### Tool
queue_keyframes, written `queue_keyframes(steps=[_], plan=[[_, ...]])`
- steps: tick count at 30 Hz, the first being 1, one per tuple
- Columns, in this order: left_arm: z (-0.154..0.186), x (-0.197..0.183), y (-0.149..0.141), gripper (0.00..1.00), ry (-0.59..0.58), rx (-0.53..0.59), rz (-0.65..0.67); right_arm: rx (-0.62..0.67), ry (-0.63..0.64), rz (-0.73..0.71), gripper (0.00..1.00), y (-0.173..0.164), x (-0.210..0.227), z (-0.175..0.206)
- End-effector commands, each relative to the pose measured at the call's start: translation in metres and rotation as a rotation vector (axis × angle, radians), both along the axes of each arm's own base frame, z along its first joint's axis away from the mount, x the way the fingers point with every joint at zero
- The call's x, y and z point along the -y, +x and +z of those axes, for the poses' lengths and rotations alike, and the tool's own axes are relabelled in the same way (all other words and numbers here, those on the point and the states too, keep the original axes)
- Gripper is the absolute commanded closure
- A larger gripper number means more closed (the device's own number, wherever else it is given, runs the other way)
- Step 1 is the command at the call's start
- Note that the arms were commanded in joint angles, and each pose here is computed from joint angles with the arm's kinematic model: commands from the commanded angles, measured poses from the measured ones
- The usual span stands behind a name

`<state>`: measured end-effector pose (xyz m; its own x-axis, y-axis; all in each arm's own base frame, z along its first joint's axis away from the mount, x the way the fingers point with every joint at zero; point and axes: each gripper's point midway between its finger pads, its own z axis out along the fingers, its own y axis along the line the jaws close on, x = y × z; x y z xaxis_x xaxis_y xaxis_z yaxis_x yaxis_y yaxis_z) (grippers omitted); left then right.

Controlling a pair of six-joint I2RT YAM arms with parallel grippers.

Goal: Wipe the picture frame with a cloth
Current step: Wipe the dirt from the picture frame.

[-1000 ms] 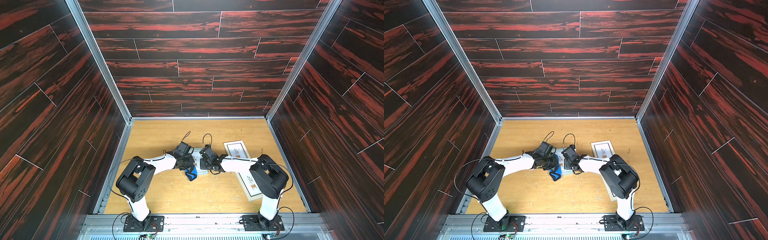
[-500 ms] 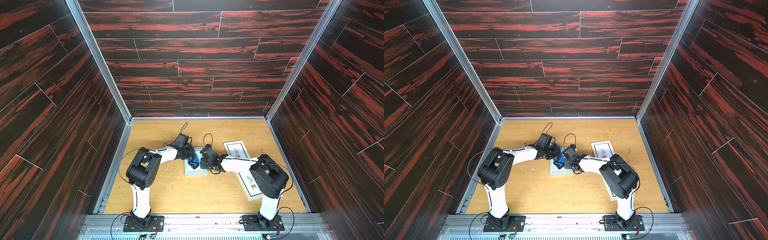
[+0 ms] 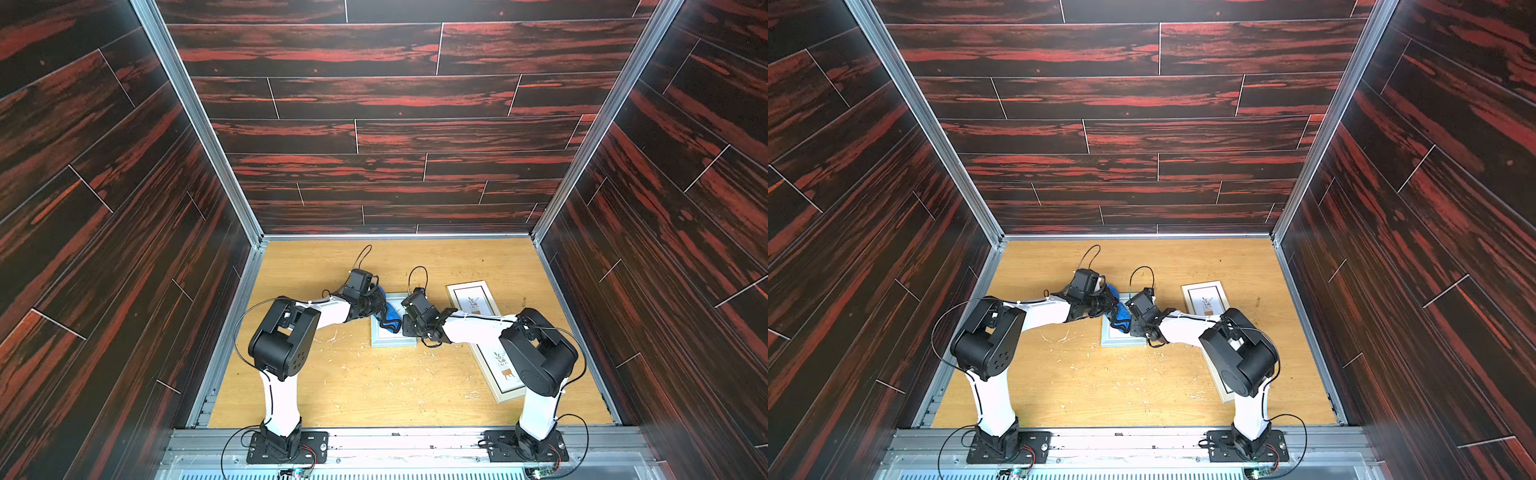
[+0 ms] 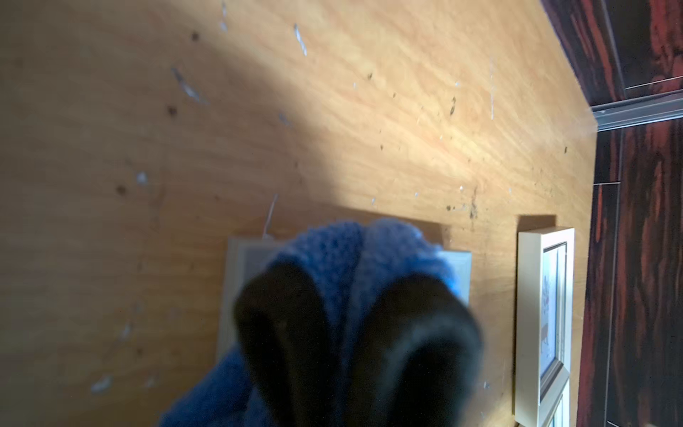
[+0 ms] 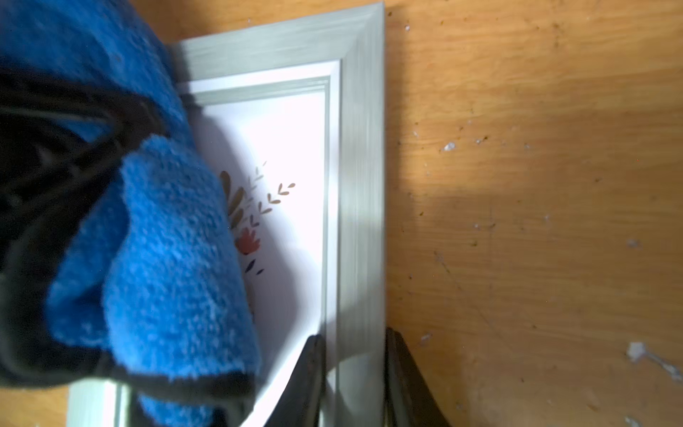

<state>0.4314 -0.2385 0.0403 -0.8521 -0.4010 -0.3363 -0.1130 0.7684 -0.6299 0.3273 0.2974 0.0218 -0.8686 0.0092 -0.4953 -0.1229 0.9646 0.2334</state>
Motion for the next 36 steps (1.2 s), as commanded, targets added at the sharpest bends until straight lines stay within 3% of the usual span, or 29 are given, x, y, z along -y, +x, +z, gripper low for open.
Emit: queue_keyframes(steps=[1, 6, 14, 21, 23, 31, 36], plan=[[-0.021, 0.009, 0.002, 1.0, 0.058, -0.021, -0.026, -0.093, -0.028, 0.047, 0.9, -0.024, 0.002, -0.018], [-0.027, 0.042, 0.004, 1.0, 0.017, -0.036, -0.07, -0.089, -0.022, 0.049, 0.9, -0.023, 0.0, -0.016], [-0.037, -0.022, 0.005, 1.0, 0.036, -0.036, 0.049, -0.083, -0.027, 0.039, 0.9, -0.026, 0.005, -0.014], [-0.026, 0.053, 0.004, 1.0, -0.015, -0.012, -0.088, -0.086, -0.019, 0.046, 0.9, -0.025, 0.001, -0.013], [-0.028, 0.059, 0.004, 1.0, -0.022, -0.018, -0.096, -0.081, -0.022, 0.041, 0.9, -0.024, 0.002, -0.012], [-0.034, -0.011, 0.008, 1.0, 0.023, -0.042, 0.008, -0.077, -0.027, 0.031, 0.9, -0.026, 0.007, -0.011], [-0.03, 0.031, 0.007, 1.0, -0.01, -0.037, -0.053, -0.079, -0.018, 0.04, 0.9, -0.024, 0.002, -0.011]])
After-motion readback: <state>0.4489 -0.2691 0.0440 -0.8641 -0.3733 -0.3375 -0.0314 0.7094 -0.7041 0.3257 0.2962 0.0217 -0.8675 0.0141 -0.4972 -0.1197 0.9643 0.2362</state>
